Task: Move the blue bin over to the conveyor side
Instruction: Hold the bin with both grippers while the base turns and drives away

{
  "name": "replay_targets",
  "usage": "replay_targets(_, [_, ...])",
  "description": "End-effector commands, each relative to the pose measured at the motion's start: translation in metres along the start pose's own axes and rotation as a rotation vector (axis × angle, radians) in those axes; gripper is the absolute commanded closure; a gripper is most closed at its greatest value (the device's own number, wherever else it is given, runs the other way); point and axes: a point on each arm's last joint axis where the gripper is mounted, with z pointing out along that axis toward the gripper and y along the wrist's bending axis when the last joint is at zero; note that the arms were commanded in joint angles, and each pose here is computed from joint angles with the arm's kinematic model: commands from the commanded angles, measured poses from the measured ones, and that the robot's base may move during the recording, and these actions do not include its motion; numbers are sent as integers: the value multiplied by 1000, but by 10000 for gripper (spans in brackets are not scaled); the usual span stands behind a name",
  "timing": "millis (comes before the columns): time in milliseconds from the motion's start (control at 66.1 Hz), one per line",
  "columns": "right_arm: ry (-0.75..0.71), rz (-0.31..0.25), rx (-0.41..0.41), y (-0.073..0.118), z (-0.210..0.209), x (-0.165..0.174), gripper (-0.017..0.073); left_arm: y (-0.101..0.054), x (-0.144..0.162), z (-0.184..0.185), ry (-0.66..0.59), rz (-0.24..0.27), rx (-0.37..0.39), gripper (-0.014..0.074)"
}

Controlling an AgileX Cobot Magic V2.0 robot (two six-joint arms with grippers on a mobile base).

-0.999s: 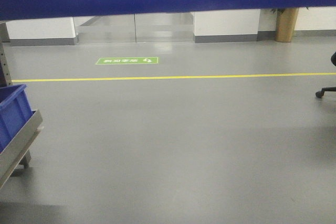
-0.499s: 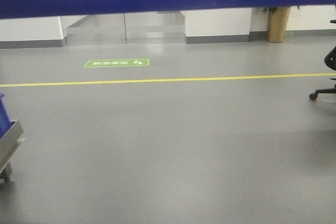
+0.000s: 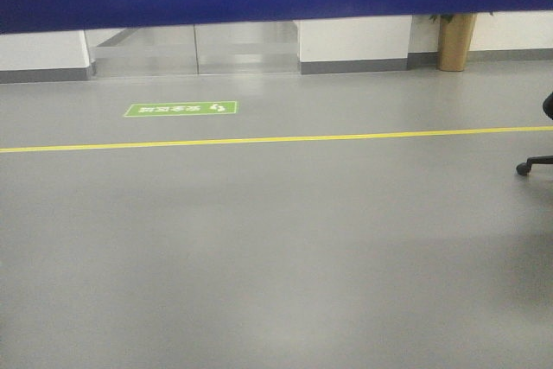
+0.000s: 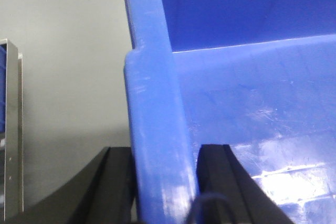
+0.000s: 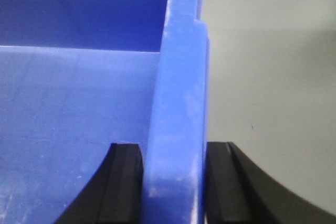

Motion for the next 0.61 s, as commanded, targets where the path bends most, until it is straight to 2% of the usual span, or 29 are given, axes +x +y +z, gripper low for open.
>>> replay_targets(0, [-138, -20, -6, 0, -11, -11, 638, -2, -8, -12, -116, 17, 29, 610])
replay_targets(590, [-150, -20, -8, 0, -11, -12, 638, -2, -8, -12, -117, 18, 26, 610])
